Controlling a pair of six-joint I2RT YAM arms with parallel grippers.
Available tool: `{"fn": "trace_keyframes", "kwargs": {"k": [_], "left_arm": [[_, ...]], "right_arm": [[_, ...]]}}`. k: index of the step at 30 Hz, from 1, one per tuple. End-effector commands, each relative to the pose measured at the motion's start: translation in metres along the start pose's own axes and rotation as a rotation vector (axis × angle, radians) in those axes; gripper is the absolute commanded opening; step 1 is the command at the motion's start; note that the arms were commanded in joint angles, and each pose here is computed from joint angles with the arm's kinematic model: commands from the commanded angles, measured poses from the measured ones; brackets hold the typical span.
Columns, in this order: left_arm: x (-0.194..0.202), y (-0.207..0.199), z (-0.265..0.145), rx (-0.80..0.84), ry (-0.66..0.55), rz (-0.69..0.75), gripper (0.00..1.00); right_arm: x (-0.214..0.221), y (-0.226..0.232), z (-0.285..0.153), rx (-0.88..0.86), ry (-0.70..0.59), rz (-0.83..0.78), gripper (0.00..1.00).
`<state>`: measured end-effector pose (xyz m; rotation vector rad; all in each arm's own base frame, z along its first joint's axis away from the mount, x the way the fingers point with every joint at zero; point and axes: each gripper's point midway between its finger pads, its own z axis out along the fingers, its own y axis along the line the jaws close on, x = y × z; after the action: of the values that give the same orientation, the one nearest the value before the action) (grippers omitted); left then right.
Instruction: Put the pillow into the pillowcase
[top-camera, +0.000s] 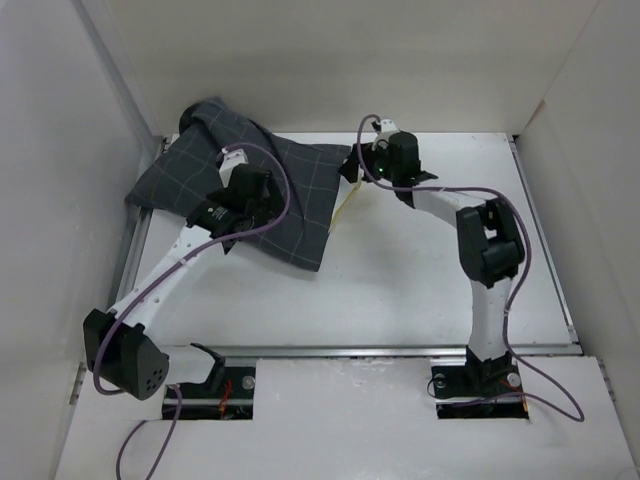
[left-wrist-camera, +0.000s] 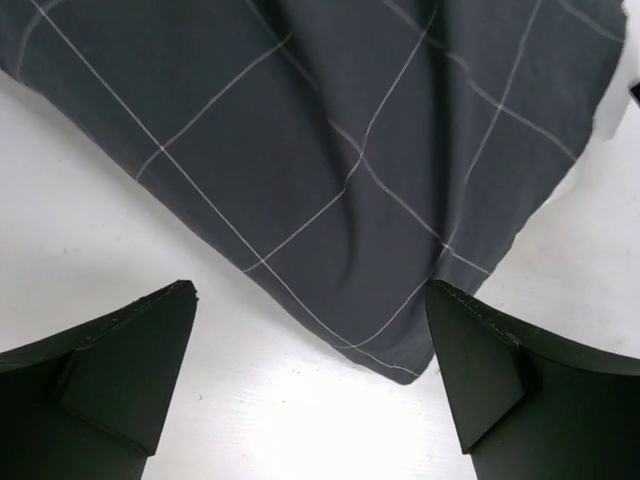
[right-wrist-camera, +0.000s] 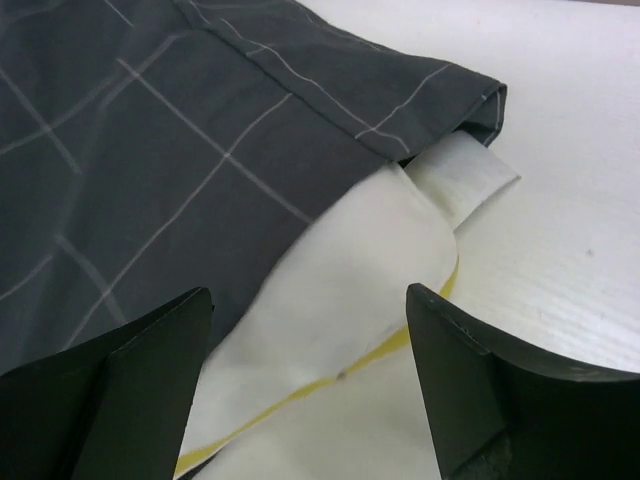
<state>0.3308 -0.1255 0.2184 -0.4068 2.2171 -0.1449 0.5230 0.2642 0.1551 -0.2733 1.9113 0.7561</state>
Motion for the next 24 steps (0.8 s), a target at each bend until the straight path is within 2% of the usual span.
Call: {"fn": "trace_keyframes", "kwargs": {"k": [1,2,3,5,6,7,8,9,10,12,13,14,15,16,17,19,20,21,22,24], "left_arm": [[0.005,-0.005,0.006,0.055,0.015,-0.066,0.99],[0.007,-0.004,0.009,0.058,0.031,-0.070,0.99],[0.009,-0.005,0.010,0.067,0.037,-0.070,0.99],[0.016,-0.009,0.017,0.074,0.062,-0.051,0.99],[0.018,-0.010,0.022,0.070,0.068,-0.048,0.99],[0.023,-0.009,0.028,0.056,0.085,-0.041,0.99],[0.022,-0.010,0.030,0.054,0.087,-0.040,0.99],[0.025,-0.010,0.033,0.048,0.095,-0.027,0.99],[0.023,-0.015,0.036,0.064,0.095,-0.030,0.99],[0.024,-0.019,0.046,0.062,0.098,-0.020,0.99],[0.025,-0.015,0.051,0.046,0.105,-0.022,0.99],[0.028,-0.019,0.057,0.049,0.117,-0.020,0.99],[0.028,-0.021,0.062,0.052,0.113,-0.022,0.99],[0.031,-0.023,0.066,0.057,0.121,-0.021,0.99],[0.032,-0.024,0.071,0.068,0.132,-0.014,0.99],[0.038,-0.029,0.086,0.076,0.145,0.011,0.99],[0.042,-0.028,0.091,0.068,0.158,0.026,0.99],[0.043,-0.030,0.098,0.068,0.159,0.036,0.99],[0.035,-0.032,0.100,0.064,0.137,0.060,0.99],[0.024,-0.037,0.097,0.056,0.093,0.099,0.99]], "right_arm": [[0.015,0.004,0.032,-0.026,0.098,-0.114,0.84],[-0.003,0.008,0.043,-0.044,0.075,-0.122,0.84],[0.027,0.000,0.056,-0.035,0.144,-0.102,0.84],[0.036,0.003,0.065,-0.073,0.192,-0.085,0.75],[0.035,0.006,0.068,-0.093,0.198,-0.083,0.43],[0.029,0.006,0.065,-0.103,0.190,-0.082,0.27],[0.032,0.009,0.059,-0.115,0.201,-0.077,0.15],[0.063,0.005,0.045,-0.105,0.266,-0.033,0.00],[0.037,0.020,0.030,-0.124,0.188,-0.044,0.00],[0.046,0.025,0.003,-0.109,0.169,0.015,0.00],[0.089,0.020,-0.020,-0.092,0.212,0.071,0.00],[0.075,0.035,-0.043,-0.102,0.169,0.118,0.00],[0.085,0.035,-0.058,-0.077,0.175,0.166,0.00],[0.129,0.028,-0.083,-0.033,0.245,0.227,0.00],[0.121,0.040,-0.100,-0.063,0.217,0.230,0.00],[0.140,0.066,-0.122,-0.144,0.262,0.213,0.02],[0.165,0.096,-0.135,-0.229,0.336,0.178,0.19],[0.155,0.112,-0.143,-0.271,0.310,0.084,0.27],[0.157,0.120,-0.150,-0.287,0.322,0.023,0.29],[0.135,0.136,-0.163,-0.273,0.303,-0.097,0.37]]}}
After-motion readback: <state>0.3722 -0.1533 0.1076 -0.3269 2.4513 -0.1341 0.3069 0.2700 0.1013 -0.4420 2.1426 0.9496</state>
